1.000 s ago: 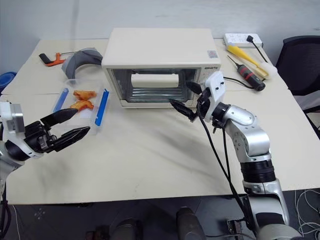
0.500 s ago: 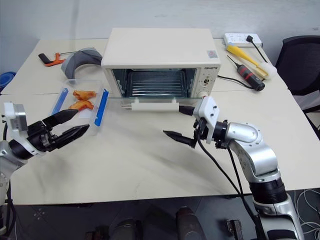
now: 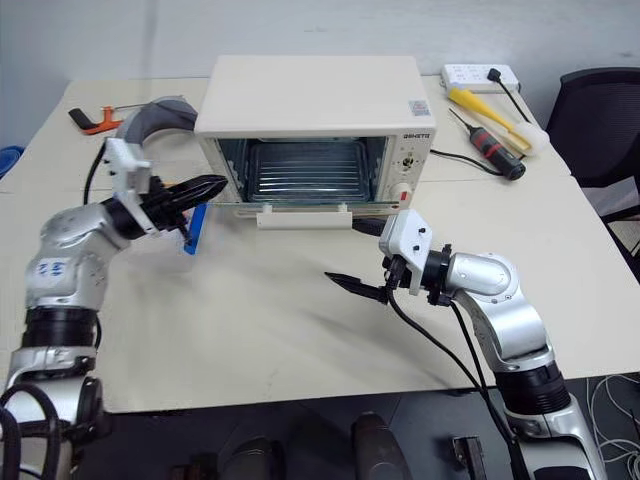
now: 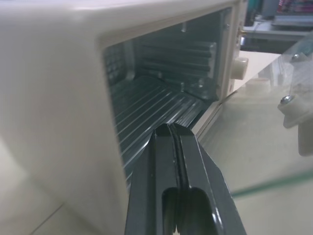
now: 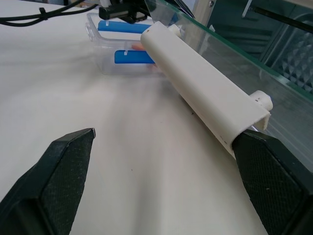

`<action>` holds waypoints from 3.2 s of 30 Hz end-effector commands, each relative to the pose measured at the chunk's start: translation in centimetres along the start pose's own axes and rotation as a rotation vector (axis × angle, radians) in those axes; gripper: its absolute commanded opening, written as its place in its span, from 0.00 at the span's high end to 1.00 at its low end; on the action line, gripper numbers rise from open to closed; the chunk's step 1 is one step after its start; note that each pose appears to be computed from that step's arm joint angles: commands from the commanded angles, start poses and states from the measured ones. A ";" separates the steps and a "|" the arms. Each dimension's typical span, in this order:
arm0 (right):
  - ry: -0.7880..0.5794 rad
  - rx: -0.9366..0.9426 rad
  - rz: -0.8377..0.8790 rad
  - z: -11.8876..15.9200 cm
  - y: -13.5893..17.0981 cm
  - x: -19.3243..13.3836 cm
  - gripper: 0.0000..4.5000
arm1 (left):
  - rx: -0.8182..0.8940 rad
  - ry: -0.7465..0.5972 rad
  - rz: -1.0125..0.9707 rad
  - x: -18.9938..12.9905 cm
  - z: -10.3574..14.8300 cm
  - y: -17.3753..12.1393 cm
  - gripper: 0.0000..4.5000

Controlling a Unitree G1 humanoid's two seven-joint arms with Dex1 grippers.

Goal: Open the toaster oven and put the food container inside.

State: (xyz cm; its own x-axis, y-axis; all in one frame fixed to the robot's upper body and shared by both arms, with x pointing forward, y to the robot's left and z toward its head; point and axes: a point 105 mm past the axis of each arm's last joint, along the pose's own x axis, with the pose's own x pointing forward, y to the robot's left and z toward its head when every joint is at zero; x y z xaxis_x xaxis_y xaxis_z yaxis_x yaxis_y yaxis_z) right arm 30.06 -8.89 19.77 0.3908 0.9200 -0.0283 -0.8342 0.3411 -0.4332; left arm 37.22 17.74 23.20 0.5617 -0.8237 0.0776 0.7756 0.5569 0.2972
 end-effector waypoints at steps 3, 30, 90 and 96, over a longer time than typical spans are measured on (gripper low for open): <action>-0.003 -0.083 -0.100 0.1 -0.1 -2.7 0.00 | 0.044 0.027 -0.138 0.1 -0.3 -1.5 1.00; -0.001 -0.021 -0.215 -0.9 1.4 -7.5 0.00 | -0.033 0.102 -0.028 -5.9 -0.4 -7.5 0.61; -0.236 -0.007 0.021 1.4 4.9 -4.5 0.00 | -0.903 0.491 1.402 -14.3 -4.0 3.7 0.80; -0.230 -0.005 0.011 1.3 4.8 -4.5 0.00 | -0.794 0.476 1.449 -16.6 -2.0 6.1 0.86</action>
State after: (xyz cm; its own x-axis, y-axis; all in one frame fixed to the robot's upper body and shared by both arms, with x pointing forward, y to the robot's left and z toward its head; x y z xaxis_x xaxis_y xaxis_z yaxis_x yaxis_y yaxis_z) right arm 24.28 -11.01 17.94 0.2894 0.9440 0.1585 -0.8542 0.3294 -0.4024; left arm 33.36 33.98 18.83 0.7518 0.3590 -0.5531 -0.5619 0.7877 -0.2524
